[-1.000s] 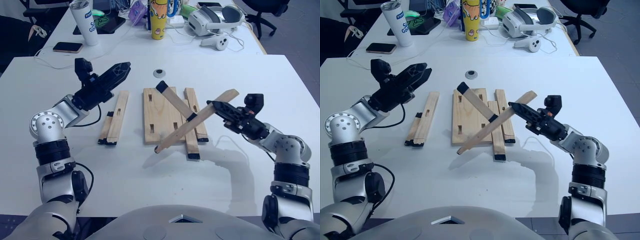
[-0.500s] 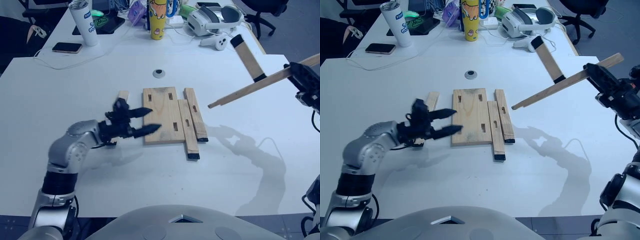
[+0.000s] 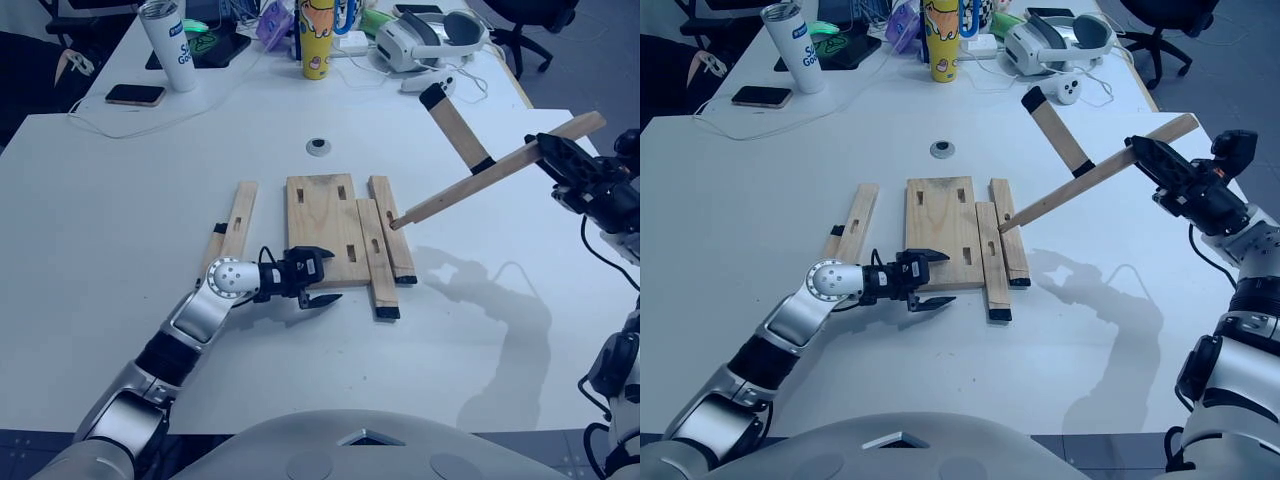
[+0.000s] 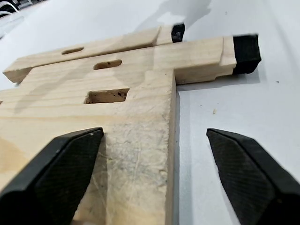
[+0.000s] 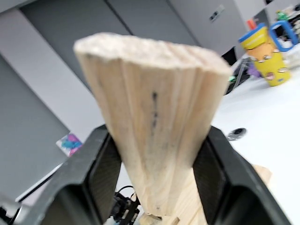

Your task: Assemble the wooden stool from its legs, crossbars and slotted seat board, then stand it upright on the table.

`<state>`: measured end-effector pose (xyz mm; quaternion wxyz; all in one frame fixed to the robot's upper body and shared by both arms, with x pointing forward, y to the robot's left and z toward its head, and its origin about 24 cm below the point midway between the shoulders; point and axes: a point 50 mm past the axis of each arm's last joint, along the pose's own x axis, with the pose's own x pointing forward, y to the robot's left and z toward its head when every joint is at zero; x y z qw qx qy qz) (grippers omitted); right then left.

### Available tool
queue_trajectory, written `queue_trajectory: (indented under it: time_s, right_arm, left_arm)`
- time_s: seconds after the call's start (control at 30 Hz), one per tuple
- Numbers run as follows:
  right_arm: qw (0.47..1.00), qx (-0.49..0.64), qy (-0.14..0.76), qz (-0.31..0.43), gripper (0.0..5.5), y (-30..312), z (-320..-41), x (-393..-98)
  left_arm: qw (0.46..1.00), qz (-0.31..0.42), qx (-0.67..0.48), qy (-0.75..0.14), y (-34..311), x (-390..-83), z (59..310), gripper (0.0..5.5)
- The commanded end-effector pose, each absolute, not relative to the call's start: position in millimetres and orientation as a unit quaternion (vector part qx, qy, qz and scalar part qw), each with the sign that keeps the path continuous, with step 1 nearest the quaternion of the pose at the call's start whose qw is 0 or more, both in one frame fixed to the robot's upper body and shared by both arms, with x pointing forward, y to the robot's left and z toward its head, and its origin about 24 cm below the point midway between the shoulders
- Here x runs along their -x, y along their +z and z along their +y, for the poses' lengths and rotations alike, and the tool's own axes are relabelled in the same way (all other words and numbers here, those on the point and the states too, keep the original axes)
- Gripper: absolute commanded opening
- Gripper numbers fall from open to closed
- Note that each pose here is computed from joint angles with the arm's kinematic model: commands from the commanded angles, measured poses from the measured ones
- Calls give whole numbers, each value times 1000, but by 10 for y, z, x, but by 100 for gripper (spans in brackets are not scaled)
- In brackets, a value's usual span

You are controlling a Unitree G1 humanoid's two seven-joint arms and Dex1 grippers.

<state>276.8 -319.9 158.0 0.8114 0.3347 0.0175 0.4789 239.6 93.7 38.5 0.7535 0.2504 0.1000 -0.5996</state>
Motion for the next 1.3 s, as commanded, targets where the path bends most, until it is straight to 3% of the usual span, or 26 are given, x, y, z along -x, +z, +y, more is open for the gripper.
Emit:
queue_trajectory:
  time_s: [0.03,0.3,0.57,0.83,1.3]
  right_arm:
    - [794,-278,540,11,207,1699,-2908,-2815]
    - [803,-122,581,46,207,1558,-2394,-2923]
    - [778,-95,621,19,207,1680,-2194,-3099]
    - [736,13,672,76,207,1714,-2049,-3270]
    - [683,151,708,100,207,1986,-1783,-3479]
  left_arm:
    - [760,136,-269,-576,259,-2443,1021,409]
    - [739,150,-305,-582,227,-2525,1140,409]
    - [711,164,-303,-613,235,-2576,1201,409]
    - [715,176,-288,-612,233,-2668,1296,409]
    - [706,186,-281,-623,162,-2622,1280,409]
